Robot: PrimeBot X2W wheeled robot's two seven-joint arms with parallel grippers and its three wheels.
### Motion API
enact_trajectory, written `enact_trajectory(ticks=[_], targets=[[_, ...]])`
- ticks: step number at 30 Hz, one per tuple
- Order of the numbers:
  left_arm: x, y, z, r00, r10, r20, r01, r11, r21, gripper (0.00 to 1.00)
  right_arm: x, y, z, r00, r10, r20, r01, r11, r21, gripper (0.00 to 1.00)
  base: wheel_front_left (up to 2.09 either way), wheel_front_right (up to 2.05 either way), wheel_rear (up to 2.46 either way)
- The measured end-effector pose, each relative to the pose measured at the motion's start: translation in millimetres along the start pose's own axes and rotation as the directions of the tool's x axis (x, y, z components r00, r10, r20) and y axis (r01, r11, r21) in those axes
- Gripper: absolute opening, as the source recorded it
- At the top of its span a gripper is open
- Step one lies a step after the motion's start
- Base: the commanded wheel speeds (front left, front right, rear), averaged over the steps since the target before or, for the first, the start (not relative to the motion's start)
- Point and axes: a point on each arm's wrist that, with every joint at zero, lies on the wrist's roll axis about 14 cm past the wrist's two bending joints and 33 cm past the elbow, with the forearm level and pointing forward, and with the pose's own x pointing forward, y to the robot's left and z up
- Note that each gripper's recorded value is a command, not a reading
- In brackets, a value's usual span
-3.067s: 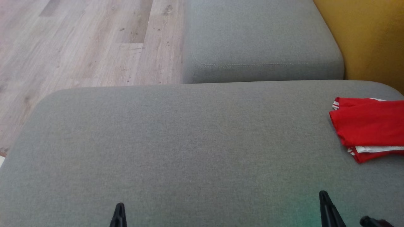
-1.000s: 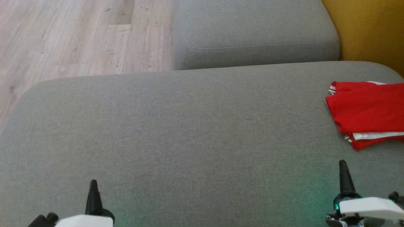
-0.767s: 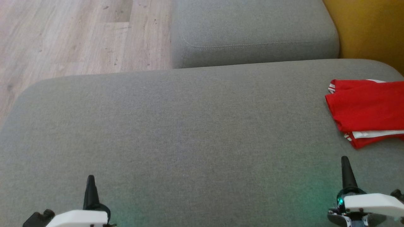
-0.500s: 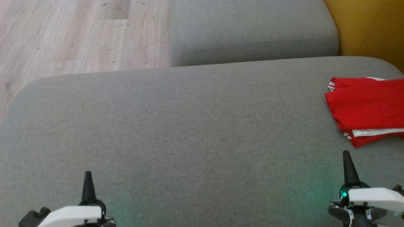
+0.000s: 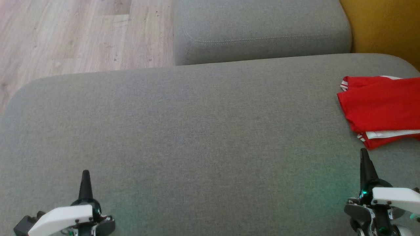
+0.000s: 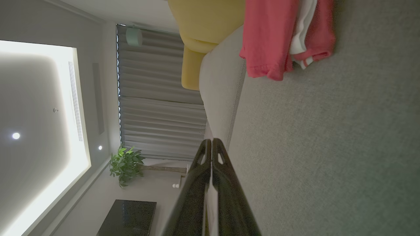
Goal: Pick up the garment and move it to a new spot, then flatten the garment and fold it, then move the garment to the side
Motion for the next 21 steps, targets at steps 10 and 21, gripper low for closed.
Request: enact_trajectory(ticks=[10,21], targets=[[10,-9,3,0.999,-0.034,-0.003,0.033,0.993,-0.116,0.0,8,5,6,1.0,0.015,0.011,-0.016,0.993,0.114,0.0,0.0,0.0,0.0],[17,-15,8,0.998,-0.059,0.006,0.059,0.979,-0.196,0.0,13,10,11,0.999,0.031,0.022,-0.035,0.981,0.19,0.0,0.0,0.0,0.0]])
